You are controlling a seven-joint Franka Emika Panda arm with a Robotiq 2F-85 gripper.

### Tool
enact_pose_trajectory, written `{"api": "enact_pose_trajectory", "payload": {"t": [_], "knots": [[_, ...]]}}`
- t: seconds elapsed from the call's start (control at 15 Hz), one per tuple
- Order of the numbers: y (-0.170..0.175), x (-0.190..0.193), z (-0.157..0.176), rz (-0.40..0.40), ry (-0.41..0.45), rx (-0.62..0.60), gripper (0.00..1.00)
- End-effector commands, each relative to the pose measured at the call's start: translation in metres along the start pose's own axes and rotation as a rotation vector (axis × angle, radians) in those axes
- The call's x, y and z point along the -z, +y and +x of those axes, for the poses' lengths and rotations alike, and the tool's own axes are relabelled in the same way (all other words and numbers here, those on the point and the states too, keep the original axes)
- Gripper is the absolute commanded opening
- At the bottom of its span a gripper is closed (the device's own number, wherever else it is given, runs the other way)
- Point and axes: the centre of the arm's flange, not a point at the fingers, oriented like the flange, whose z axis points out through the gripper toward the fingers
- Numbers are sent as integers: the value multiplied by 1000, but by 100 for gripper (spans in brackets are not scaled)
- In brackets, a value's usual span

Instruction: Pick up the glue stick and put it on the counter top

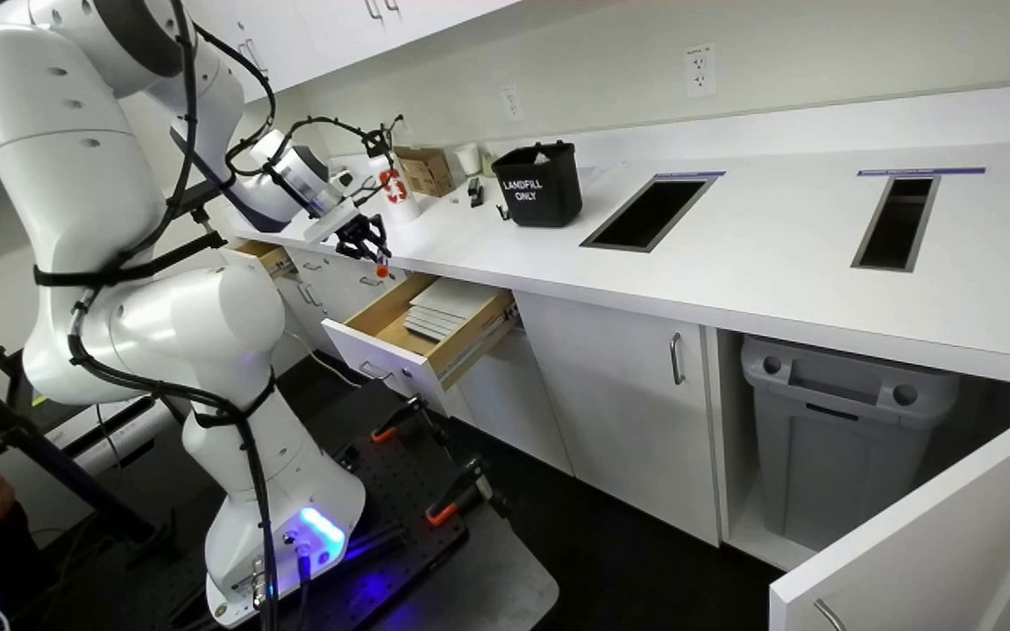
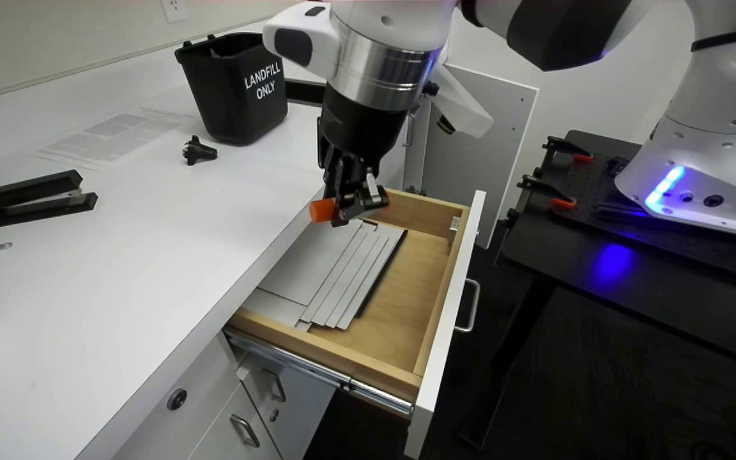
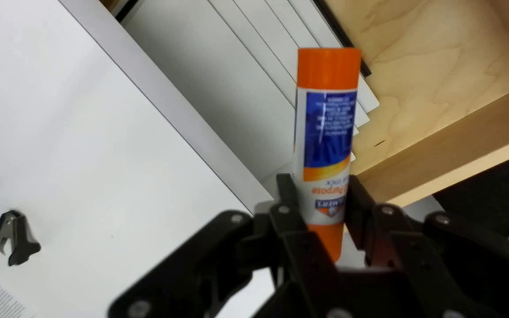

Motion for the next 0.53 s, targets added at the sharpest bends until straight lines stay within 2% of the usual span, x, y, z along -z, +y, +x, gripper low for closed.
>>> {"api": "enact_pose_trajectory", "payload": {"t": [0.0,0.13,0.2,0.4,0.47], "knots": [[-1,-3,-1,1,-6,1,31],[-2,-7,-2,1,-12,3,31],[-2,-7,-2,2,-12,3,8],[31,16,43,-64,-18,-14,8],[45,24,56,-63,-21,-24,8]]}}
